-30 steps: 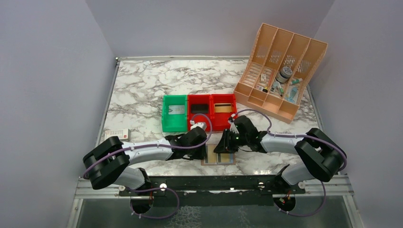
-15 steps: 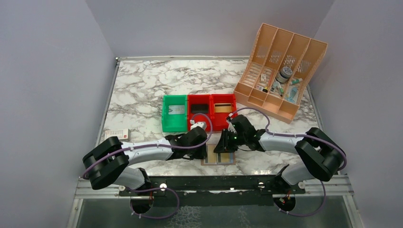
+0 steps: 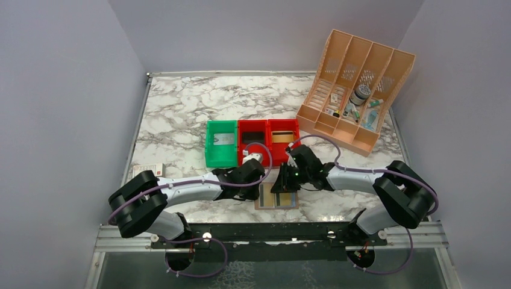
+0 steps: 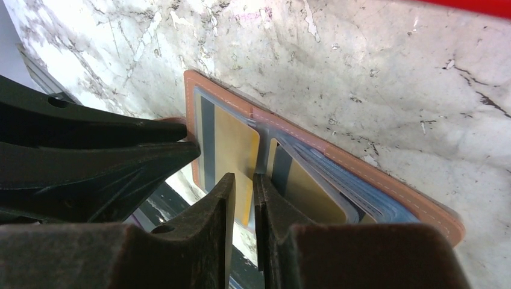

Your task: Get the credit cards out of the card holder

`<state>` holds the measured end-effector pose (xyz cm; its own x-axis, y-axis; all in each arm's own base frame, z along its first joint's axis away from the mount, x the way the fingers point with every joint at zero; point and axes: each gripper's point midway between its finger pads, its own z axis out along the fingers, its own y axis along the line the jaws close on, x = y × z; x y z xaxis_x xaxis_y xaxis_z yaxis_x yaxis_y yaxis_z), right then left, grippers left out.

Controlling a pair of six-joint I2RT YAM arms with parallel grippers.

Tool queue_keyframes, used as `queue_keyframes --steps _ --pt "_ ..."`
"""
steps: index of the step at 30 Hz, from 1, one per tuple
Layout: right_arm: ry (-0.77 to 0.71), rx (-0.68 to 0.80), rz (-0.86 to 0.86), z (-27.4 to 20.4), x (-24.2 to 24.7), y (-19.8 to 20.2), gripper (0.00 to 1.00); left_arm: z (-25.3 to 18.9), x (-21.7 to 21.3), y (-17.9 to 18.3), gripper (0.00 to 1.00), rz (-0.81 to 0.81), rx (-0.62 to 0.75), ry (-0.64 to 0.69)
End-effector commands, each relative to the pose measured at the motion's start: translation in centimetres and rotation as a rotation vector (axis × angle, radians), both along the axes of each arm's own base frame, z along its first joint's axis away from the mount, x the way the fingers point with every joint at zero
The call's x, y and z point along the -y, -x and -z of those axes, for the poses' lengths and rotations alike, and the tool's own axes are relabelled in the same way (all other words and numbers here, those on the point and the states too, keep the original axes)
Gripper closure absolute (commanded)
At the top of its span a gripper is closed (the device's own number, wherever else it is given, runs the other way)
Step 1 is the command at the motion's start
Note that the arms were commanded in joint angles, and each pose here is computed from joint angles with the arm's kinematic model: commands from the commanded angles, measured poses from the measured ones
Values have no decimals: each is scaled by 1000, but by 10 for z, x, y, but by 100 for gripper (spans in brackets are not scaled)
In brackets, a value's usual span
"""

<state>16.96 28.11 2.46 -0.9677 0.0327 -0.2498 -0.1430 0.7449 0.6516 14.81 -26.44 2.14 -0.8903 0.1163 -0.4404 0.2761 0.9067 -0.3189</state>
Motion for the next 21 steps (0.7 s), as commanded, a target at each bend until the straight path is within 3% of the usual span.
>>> queue_keyframes --steps 1,6,10,16,21 --pt "117 -9 20 21 16 2 81 5 -4 -3 80 11 7 -45" --pt "115 -24 16 22 13 4 80 15 -11 3 85 15 -19 -71" --pt "-43 -66 -41 15 -8 17 81 18 -14 5 86 6 -29 -77" --pt "-151 -49 -26 -3 -17 17 89 16 -16 6 87 -6 -27 -67" --pt "-110 -30 2 -6 -11 11 91 16 -16 6 89 -8 -23 -67"
